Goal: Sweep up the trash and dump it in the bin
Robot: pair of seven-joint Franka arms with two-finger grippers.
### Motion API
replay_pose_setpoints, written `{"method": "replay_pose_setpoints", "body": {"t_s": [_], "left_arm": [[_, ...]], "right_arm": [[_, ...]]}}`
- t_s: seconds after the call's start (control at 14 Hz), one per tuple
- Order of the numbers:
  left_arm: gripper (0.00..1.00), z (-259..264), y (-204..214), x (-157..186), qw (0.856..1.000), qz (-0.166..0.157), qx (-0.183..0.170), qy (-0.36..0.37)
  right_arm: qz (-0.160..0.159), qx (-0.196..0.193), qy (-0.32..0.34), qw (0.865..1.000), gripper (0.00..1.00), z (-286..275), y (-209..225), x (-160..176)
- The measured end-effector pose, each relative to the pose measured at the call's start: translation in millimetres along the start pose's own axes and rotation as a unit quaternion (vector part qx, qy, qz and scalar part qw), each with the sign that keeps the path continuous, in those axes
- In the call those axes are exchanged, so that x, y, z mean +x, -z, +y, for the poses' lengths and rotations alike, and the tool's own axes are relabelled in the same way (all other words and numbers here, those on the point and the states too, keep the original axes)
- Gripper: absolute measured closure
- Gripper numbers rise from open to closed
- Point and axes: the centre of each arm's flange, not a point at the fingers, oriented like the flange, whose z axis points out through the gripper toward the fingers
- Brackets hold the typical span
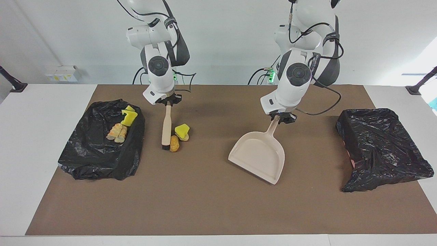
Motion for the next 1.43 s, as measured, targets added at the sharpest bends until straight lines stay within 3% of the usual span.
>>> {"method": "replay_pose_setpoints", "body": {"t_s": [0.43, 0.71, 1.07, 1.43], "left_arm": [[0.69, 17.3, -3.7, -10.5, 0.984, -0.013, 0.017, -0.178], [0.69, 21.6, -17.6, -3.3, 0.972, 0.009, 0.033, -0.232], [0.69, 51.8, -37.1, 7.5, 0.959, 0.005, 0.073, -0.274], [0.69, 61.0, -38.5, 7.3, 0.953, 0.01, 0.095, -0.288]], "right_arm": [[0.008, 0.032, 0.012, 0.999, 0.74, -40.0, -1.6, -9.2], [0.016, 0.047, 0.012, 0.999, 0.74, -62.0, -2.9, -15.6], [0.032, 0.069, -0.006, 0.997, 0.74, -102.9, -14.7, -22.8], [0.033, 0.143, -0.04, 0.988, 0.74, -134.6, -4.2, -31.1]]}}
